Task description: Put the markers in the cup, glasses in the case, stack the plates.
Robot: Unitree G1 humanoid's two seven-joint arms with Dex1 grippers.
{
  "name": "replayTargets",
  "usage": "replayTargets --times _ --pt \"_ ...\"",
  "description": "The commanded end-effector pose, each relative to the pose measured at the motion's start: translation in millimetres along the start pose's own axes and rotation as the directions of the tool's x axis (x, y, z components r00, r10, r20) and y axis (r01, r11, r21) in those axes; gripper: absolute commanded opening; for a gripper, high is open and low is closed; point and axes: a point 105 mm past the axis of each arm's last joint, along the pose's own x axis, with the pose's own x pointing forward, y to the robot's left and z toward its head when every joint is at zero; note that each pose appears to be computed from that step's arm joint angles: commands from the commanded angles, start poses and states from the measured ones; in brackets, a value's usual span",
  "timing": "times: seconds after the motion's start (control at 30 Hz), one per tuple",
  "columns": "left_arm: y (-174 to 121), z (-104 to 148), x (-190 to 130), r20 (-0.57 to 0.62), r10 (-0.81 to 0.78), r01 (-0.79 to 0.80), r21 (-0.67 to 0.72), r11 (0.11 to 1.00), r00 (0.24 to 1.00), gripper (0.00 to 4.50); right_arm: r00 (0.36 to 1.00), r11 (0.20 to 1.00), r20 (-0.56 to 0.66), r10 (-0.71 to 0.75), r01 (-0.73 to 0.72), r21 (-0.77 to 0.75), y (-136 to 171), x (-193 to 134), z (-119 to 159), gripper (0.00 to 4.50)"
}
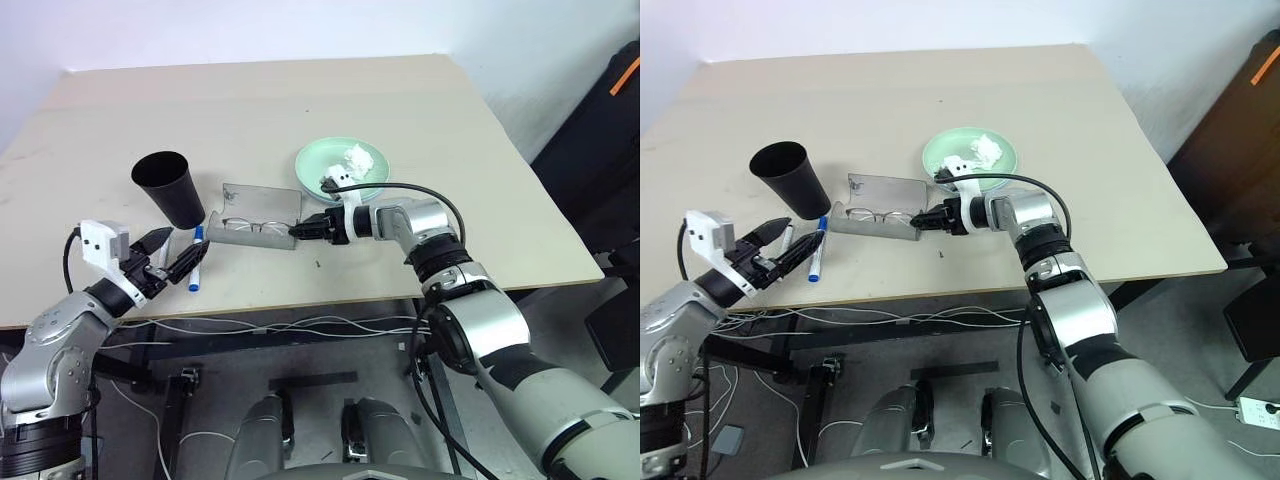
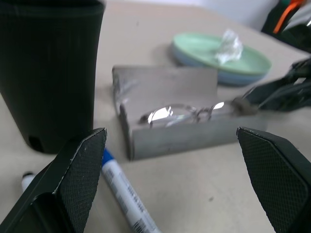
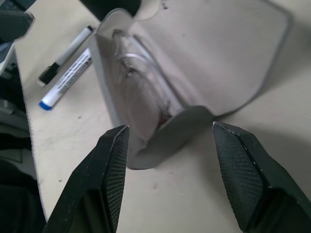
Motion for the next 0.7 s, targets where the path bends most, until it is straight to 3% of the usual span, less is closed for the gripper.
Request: replayTargets --times 0.03,0.7 --pt "4.2 7.3 5.6 0.019 0.009 -0.009 0.01 1.0 1.0 4.5 0.998 0.999 0.062 0.004 -0.002 -0.034 2.8 -7.2 19.4 2.85" --pt "6.9 -12.2 51.0 -0.101 -0.039 0.043 0.033 0.999 0.994 4.5 1.0 0.997 0.011 0.007 -0.006 -0.082 8.1 -10.4 4.3 2.85"
